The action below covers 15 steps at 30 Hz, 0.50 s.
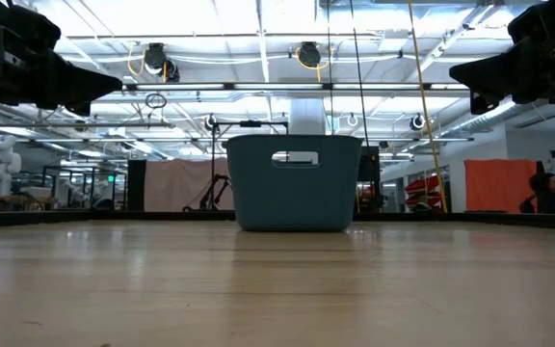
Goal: Sort popcorn bags into baskets
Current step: Return to Home Position
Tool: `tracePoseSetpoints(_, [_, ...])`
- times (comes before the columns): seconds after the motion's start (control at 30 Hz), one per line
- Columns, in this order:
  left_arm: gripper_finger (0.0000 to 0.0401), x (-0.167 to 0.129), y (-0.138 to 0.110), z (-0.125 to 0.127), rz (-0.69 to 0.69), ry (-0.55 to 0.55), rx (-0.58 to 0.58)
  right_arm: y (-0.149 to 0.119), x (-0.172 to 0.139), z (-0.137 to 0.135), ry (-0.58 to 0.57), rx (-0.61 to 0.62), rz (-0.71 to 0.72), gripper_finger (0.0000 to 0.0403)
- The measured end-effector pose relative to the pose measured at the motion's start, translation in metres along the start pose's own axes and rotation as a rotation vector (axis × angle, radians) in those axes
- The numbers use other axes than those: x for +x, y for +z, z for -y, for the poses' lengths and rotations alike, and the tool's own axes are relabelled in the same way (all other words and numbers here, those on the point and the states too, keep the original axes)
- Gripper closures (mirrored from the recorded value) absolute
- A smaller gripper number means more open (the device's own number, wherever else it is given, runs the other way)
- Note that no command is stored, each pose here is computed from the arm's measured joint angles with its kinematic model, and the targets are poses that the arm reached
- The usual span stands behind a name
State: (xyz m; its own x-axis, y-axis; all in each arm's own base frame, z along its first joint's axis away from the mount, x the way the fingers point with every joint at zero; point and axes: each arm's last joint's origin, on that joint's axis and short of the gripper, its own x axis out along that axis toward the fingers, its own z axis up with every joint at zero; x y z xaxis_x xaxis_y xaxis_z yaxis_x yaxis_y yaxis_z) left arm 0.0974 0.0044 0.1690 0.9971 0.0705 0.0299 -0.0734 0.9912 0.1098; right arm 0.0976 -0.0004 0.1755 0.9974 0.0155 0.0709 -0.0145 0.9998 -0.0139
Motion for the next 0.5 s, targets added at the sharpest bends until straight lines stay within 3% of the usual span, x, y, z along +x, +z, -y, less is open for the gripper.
tracePoseSetpoints(0.5, [0.0375, 0.0, 0.0001, 0.0, 0.001, 0.0, -0.005, 0.0, 0.0, 0.0, 0.0, 0.0, 0.0, 0.0403])
